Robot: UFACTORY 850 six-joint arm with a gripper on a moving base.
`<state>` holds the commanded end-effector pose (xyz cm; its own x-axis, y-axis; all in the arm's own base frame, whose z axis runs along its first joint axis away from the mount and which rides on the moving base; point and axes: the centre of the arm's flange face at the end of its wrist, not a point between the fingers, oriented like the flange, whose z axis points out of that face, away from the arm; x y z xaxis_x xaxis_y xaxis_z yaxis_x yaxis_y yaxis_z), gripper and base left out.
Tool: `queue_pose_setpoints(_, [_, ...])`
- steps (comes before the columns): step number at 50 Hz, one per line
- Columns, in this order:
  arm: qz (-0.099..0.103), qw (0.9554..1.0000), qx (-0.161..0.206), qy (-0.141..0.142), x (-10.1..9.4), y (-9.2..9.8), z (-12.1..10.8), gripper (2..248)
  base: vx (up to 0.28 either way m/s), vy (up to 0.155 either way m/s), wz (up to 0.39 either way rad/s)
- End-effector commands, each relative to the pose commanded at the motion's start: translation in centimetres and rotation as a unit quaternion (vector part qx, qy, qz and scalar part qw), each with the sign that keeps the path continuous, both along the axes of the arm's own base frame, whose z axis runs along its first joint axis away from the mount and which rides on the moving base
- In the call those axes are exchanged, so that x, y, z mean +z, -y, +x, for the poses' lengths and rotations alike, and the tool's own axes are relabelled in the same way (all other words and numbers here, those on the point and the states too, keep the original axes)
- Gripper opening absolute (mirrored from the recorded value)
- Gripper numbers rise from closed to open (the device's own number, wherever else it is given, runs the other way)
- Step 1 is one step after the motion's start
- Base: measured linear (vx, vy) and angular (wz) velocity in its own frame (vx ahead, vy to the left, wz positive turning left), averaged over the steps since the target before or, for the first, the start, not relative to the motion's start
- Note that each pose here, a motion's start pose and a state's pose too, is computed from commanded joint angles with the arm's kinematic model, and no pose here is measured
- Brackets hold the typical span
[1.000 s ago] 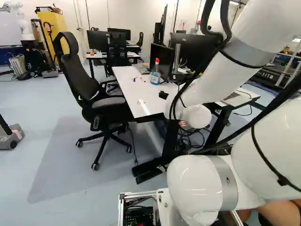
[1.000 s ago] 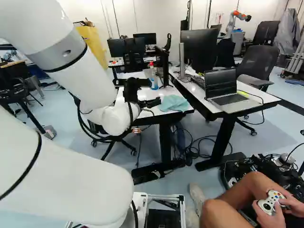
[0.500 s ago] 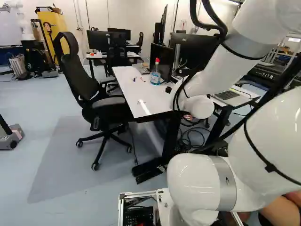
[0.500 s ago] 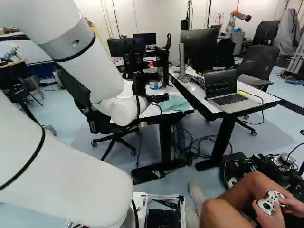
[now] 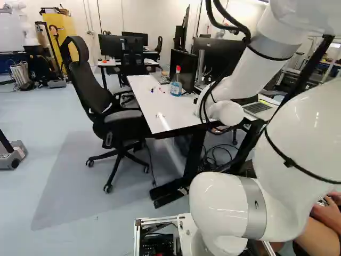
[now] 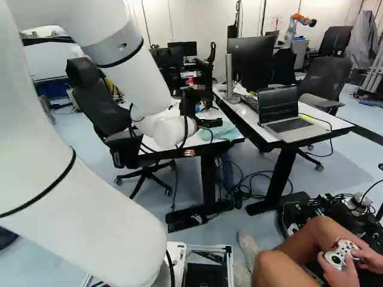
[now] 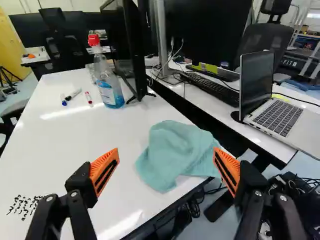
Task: Clean the table with the green towel
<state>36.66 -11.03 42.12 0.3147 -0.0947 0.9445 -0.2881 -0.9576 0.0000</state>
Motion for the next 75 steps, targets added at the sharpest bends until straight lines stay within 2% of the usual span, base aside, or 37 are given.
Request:
queue_pose_setpoints(46, [0.021,0.9973,-0.037,-0.060,-1.0,5.8,7.1,247,0.000,0.000,0.000])
queue_pose_setpoints(75, [0.032,0.9943,-0.039,-0.093,-1.9,7.5,11.0,247,0.000,0.000,0.000])
